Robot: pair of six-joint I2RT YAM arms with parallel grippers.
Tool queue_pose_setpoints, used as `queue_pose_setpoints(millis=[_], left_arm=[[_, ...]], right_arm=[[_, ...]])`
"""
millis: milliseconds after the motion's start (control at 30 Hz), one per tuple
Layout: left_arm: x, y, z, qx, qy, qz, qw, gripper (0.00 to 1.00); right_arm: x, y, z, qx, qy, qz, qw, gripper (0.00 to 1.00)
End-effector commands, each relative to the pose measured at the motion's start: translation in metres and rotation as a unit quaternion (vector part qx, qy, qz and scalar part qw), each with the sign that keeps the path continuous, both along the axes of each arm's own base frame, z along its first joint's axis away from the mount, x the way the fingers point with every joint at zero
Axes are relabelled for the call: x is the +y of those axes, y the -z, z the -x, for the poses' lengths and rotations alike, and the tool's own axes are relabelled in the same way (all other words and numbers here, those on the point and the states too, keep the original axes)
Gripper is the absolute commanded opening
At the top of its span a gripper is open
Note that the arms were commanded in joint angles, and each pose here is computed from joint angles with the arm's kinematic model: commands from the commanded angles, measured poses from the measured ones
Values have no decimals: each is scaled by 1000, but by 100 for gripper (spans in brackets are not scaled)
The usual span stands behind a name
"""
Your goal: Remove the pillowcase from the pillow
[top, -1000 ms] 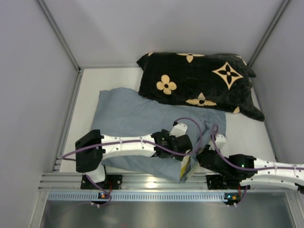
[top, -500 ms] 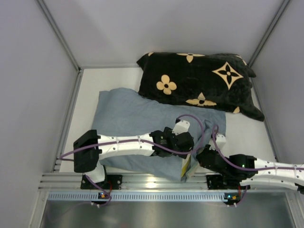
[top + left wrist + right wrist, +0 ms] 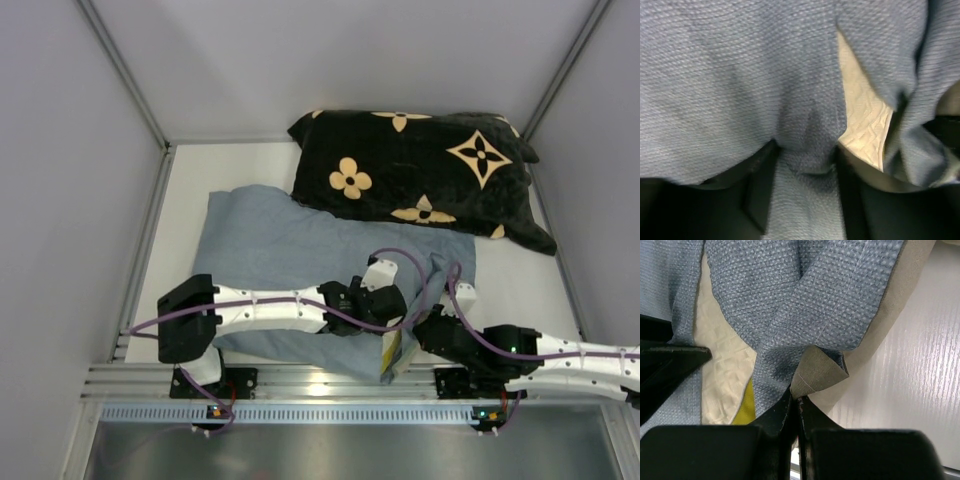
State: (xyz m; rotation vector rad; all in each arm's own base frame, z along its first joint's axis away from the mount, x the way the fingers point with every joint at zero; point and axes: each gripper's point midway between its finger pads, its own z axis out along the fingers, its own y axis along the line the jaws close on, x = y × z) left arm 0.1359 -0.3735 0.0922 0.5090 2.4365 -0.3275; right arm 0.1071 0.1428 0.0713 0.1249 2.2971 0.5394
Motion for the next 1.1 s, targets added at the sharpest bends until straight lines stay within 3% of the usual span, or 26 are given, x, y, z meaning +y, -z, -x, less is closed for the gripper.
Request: queue_pose_setpoints(millis=[0, 133, 300, 400, 433, 667, 700, 800, 967, 1033, 1067], left_arm=[[17, 3, -3, -15, -23, -6, 1000, 48], [36, -2, -4, -23, -42, -8, 999, 21], [71, -25, -5, -45, -69, 6, 997, 15], [99, -36, -7, -58, -91, 0, 994, 7], [109, -36, -13, -62, -106, -4, 992, 0], [155, -22, -26, -48, -144, -19, 988, 0], [155, -21, -28, -47, -145, -22, 988, 0], [147, -19, -32, -47, -132, -22, 990, 0], [124, -17, -32, -37, -101, 10, 994, 0], [116, -19, -33, -39, -91, 18, 995, 0], [114, -19, -34, -39, -91, 19, 995, 0]], right_arm=[[4, -16, -3, -8, 7, -27, 1000, 0], [4, -15, -4, -9, 8, -28, 1000, 0], [3, -12, -4, -7, 11, -23, 1000, 0], [2, -10, -4, -6, 14, -19, 1000, 0], [2, -8, -4, -5, 15, -17, 1000, 0], [17, 0, 2, 8, -16, -11, 1000, 2], [20, 2, 3, 9, -26, -6, 1000, 20], [35, -6, 11, 13, -71, -13, 997, 61], [73, -93, 32, -15, -166, -123, 978, 75], [83, -107, 41, -8, -186, -167, 968, 97], [89, -109, 44, -6, -194, -183, 964, 100]])
